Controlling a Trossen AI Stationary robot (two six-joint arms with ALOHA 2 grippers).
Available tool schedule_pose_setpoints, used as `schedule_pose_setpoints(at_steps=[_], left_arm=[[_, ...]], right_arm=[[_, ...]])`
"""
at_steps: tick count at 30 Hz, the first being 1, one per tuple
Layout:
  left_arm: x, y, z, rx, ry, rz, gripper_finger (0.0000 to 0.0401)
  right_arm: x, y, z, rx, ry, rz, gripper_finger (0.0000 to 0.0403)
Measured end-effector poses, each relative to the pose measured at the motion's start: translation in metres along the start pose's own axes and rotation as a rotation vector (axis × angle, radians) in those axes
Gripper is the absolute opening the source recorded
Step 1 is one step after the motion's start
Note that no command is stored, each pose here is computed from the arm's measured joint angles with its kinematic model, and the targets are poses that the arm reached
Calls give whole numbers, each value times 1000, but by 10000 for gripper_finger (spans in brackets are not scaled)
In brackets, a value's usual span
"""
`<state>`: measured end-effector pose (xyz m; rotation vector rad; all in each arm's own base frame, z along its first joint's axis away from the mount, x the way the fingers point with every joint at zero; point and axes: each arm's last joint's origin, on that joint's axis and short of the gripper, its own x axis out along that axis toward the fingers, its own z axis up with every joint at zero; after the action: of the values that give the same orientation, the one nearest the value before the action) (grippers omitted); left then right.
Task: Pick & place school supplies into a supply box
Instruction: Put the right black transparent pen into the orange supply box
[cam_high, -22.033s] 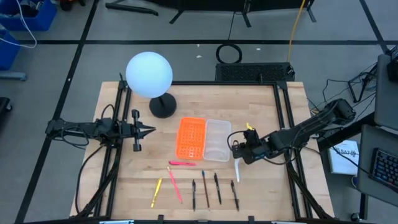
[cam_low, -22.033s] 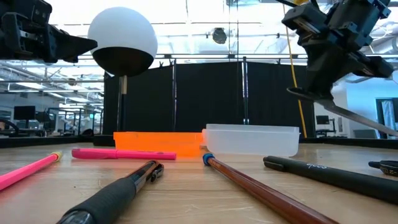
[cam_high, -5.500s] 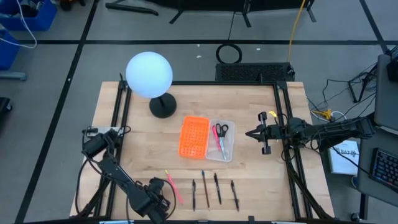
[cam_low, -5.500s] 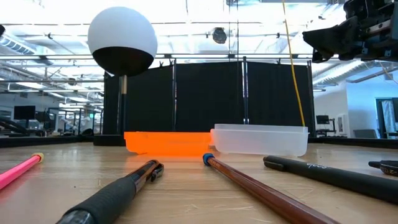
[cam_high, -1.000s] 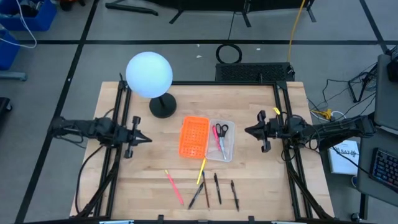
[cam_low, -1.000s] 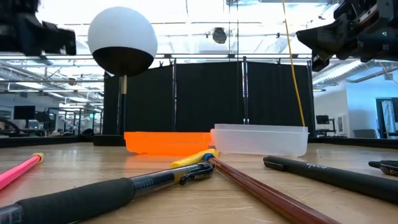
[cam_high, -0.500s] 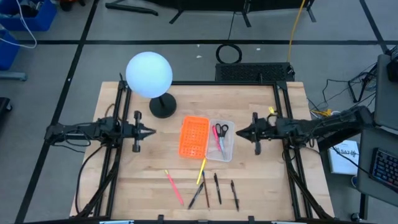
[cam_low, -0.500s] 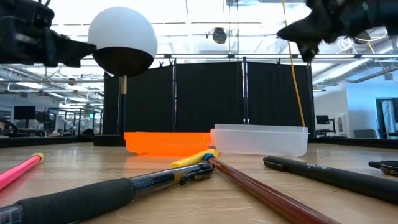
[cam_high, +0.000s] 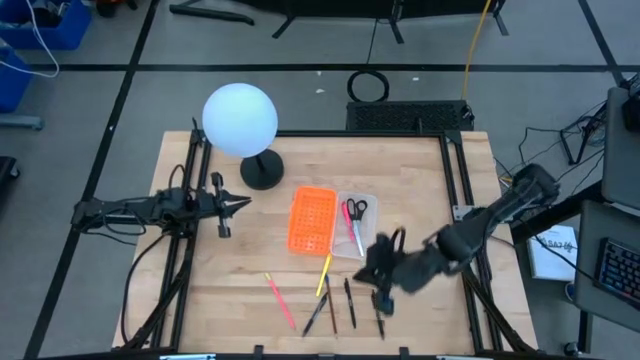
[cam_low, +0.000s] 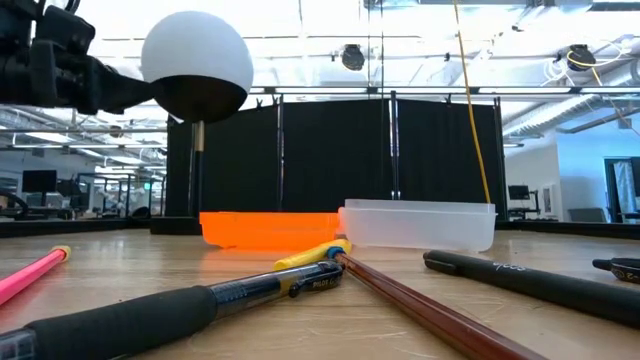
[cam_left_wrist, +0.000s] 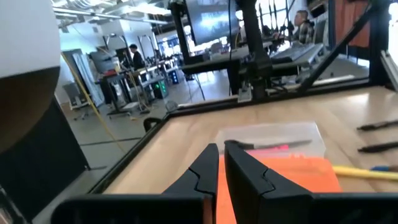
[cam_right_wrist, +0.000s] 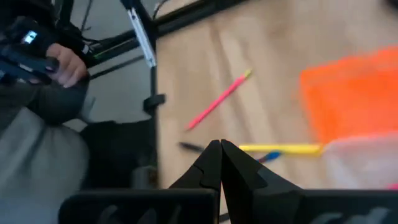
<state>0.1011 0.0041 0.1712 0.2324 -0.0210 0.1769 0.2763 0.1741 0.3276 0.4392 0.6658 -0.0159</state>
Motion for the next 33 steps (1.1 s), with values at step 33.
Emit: schedule_pose_setpoints(at_steps=[33], left_arm=[[0, -1, -3, -32, 32, -10, 37]], right_arm=[[95, 44, -128, 949, 423, -609, 51]])
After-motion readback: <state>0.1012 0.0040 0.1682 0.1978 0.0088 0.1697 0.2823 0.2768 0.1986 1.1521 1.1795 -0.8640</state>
